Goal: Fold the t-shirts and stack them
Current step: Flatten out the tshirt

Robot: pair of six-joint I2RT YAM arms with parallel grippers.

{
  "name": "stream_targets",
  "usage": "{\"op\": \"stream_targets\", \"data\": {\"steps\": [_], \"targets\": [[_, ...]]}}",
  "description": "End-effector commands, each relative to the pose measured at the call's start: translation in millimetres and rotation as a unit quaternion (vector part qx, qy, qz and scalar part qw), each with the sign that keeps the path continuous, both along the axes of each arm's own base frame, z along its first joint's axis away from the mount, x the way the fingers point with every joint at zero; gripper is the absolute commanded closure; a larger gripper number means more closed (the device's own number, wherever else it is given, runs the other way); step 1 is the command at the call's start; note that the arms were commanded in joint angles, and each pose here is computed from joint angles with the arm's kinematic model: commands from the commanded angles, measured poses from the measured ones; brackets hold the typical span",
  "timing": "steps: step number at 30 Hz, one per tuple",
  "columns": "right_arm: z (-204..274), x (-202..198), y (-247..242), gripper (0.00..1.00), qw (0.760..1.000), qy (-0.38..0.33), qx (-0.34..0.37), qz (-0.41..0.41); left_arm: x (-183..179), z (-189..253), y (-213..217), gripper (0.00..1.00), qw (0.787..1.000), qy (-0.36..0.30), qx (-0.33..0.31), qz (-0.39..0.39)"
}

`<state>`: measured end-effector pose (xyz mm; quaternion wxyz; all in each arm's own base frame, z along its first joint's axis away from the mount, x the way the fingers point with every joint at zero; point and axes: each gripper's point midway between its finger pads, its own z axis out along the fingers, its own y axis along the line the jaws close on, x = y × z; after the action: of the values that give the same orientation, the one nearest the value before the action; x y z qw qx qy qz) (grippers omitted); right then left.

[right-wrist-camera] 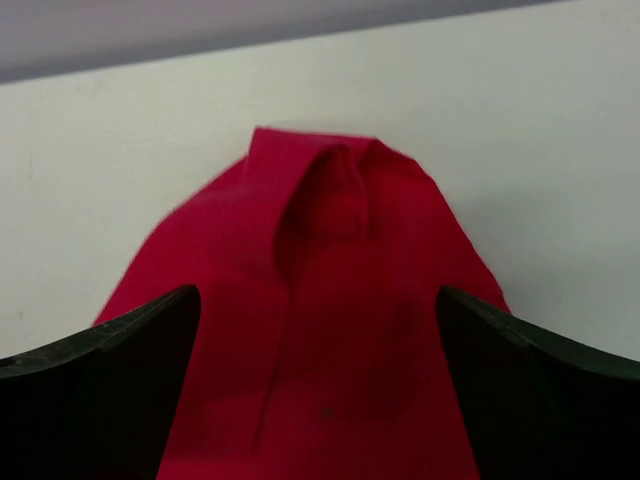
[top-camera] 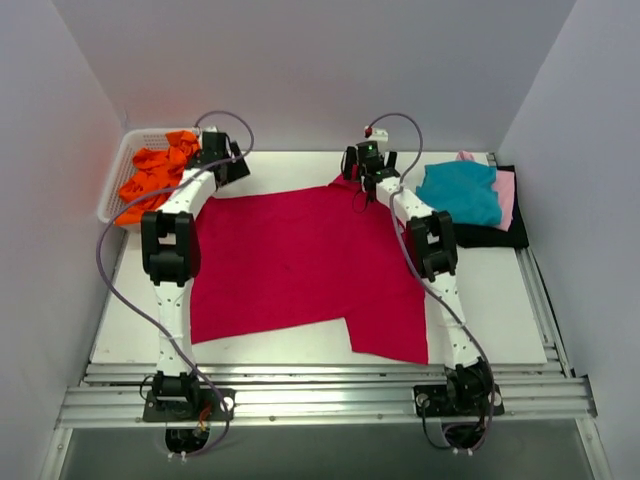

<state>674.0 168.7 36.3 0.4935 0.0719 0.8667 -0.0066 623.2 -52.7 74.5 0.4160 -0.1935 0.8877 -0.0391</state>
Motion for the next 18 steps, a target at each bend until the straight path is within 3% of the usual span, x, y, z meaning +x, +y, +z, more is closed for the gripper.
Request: {"op": "stream_targets", "data": {"steps": [1, 2, 3, 8, 14, 15, 16, 17, 18], "targets": [[196.6, -3.9, 3.7, 0.00, 0.980, -0.195, 0.050, -0.006, 15.2, 103.7, 8.3, 0.06, 0.996, -0.093, -0.001, 0.009], [180.5, -14.4, -1.4, 0.00, 0.983, -0.177, 0.038, -0.012, 10.1, 119.6, 8.5, 0.06, 0.994, -0.107, 0.000, 0.009], [209.5, -23.8, -5.7, 0.00, 0.979, -0.197, 0.044, -0.018, 6.7, 125.7, 8.5, 0.06, 0.994, -0.111, -0.001, 0.008], [238.7, -54.6, -20.0, 0.00, 0.976, -0.209, 0.042, -0.034, -25.8, 181.6, -0.7, 0.06, 0.987, -0.157, 0.005, -0.012], [198.2, -111.8, -47.3, 0.03, 0.981, -0.173, 0.051, -0.074, -86.5, 185.8, -9.0, 0.06, 0.989, -0.145, 0.015, -0.026], [211.1, -119.8, -39.6, 0.12, 0.976, -0.194, 0.080, -0.051, -94.7, 182.0, -9.1, 0.06, 0.989, -0.144, 0.013, -0.025], [182.9, -131.0, -36.6, 0.27, 0.981, -0.167, 0.086, -0.043, -110.3, 154.1, -11.5, 0.06, 0.993, -0.117, 0.012, -0.029], [178.2, -134.3, -30.2, 0.52, 0.980, -0.160, 0.111, -0.039, -118.2, 164.7, -13.5, 0.06, 0.990, -0.136, 0.003, -0.027], [165.2, -136.0, -22.4, 0.64, 0.982, -0.144, 0.120, -0.028, -125.2, 160.7, -14.6, 0.06, 0.990, -0.135, 0.001, -0.025]]}}
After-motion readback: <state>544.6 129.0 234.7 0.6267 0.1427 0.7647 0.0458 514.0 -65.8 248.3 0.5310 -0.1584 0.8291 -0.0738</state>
